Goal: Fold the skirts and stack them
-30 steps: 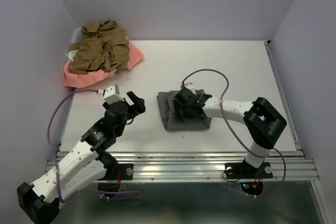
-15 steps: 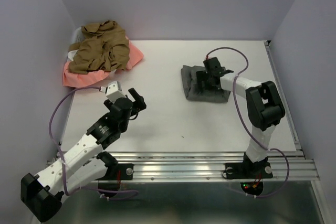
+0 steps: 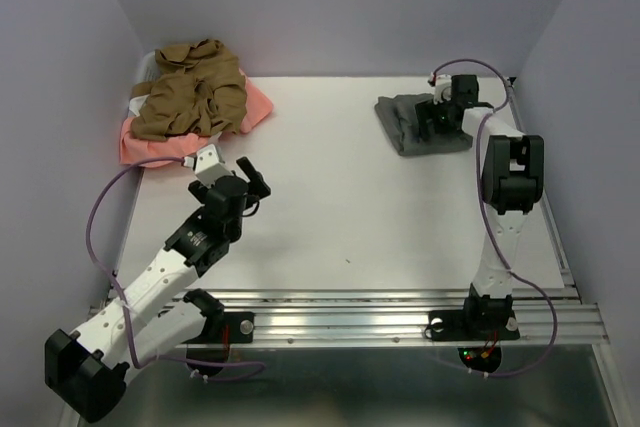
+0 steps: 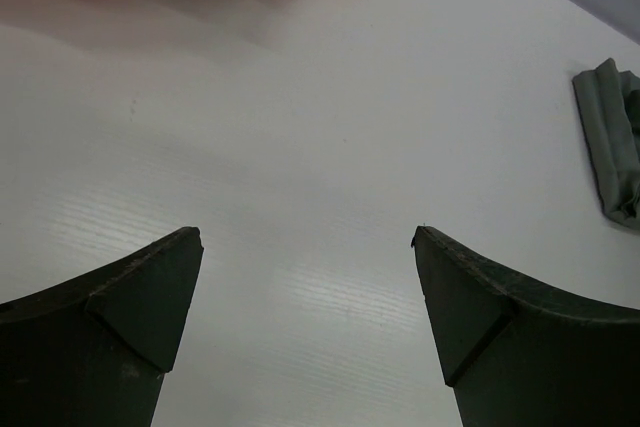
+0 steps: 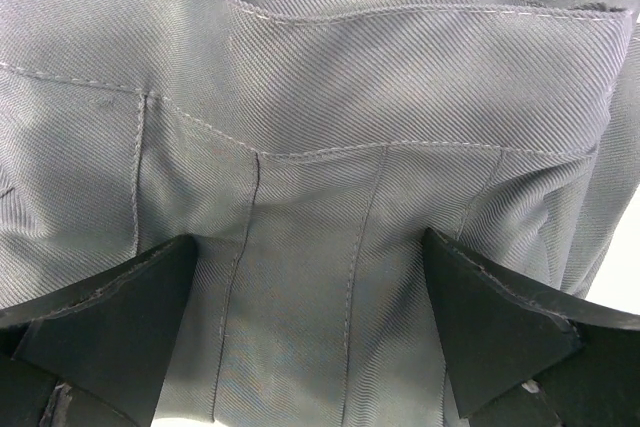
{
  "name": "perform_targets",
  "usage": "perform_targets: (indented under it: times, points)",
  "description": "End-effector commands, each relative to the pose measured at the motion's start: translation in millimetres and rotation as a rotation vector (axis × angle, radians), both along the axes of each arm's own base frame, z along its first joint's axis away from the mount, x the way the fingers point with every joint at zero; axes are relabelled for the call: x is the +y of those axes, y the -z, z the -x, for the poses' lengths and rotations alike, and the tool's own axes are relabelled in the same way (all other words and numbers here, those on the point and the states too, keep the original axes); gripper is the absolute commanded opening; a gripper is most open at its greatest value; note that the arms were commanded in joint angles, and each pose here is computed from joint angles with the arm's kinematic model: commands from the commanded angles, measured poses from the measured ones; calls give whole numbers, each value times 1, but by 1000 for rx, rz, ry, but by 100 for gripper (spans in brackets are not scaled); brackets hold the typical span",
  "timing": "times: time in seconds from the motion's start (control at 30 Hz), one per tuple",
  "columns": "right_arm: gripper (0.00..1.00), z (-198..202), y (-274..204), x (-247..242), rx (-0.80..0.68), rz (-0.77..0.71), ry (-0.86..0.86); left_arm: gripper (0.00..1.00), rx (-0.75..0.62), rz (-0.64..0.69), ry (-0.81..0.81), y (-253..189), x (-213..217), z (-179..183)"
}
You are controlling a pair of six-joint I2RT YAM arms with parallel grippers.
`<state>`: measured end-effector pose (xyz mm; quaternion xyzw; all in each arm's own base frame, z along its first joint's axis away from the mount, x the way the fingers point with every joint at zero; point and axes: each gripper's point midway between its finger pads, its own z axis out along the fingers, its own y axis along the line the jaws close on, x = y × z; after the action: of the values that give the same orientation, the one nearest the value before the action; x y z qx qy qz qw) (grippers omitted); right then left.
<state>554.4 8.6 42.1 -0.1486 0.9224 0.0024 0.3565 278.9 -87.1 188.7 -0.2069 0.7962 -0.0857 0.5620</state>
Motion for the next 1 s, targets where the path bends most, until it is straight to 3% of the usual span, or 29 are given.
perform_targets:
  times: [0.0, 0.63, 0.77, 0.97]
  points:
    - [100, -8, 15, -52, 46, 57, 30, 99, -51, 4, -29, -22, 5, -12]
    - [100, -56, -1, -135, -42, 39, 357, 99, 43, -6, -91, -1, 22, -26]
    - [100, -62, -35, -133, -111, 17, 312, 99, 41, -8, -87, -3, 22, -27]
    - [100, -62, -147, -126, -256, 21, 245, 99, 13, 19, -44, -18, 13, -30]
